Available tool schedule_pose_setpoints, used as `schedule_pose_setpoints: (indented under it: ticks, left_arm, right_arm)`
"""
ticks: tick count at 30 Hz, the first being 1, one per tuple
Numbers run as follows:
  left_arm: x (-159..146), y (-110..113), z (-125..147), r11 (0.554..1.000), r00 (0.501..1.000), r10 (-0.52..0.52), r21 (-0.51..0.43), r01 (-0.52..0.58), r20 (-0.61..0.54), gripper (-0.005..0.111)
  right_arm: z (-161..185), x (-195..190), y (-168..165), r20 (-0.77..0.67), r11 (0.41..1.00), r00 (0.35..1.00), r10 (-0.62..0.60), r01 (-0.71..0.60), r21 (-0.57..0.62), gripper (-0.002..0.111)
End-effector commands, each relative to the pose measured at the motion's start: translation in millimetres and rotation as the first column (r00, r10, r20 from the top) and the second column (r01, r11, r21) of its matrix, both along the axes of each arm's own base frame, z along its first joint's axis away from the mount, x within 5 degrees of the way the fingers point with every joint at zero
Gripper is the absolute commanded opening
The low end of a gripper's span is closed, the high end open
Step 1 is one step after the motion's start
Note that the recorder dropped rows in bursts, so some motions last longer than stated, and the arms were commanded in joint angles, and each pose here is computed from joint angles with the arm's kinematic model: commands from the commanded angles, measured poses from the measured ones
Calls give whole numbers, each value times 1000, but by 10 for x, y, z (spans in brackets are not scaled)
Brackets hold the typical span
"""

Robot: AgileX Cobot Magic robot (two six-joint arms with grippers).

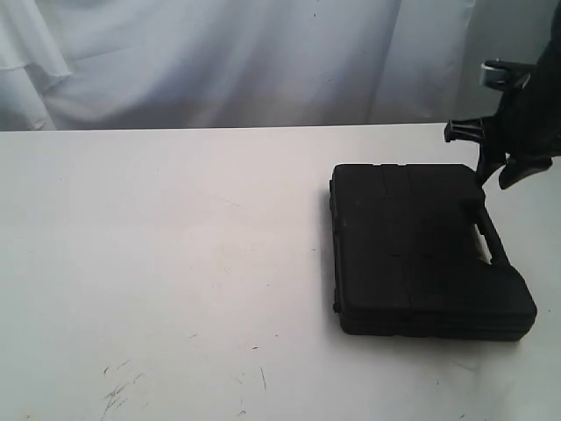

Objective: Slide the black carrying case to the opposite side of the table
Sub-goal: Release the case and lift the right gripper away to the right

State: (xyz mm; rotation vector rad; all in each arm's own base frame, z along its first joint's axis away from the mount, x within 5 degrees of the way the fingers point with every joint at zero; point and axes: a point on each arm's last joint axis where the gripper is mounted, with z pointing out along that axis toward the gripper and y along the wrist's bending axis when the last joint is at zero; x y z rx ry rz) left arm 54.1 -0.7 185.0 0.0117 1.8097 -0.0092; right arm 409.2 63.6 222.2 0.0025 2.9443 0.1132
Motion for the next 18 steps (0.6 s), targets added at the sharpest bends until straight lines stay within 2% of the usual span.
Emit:
schedule_pose_setpoints:
  ticks: [1,6,9,13,18]
  left_arm:
    - [0,-2,-3,1000,1000,1,-7,-1,11,0]
    - [0,-2,-3,1000,1000,0,-5,0,11,0]
    - [0,-2,-3,1000,1000,0,-5,0,11,0]
    - [0,-2,-3,1000,1000,0,-5,0,11,0]
    - [0,-2,-3,1000,1000,0,-5,0,11,0]
  right_arm:
    - [507,-243,91,144,995,989,33,-45,87,0]
    - [887,-895,185,429,986,903,27,-95,140,0]
    - [1060,-1339,183,531,979,847,30,-134,157,0]
    - [1313,-1776,128,604,970,796,29,-168,175,0]
    - [1509,-2120,48,610,965,792,34,-186,186,0]
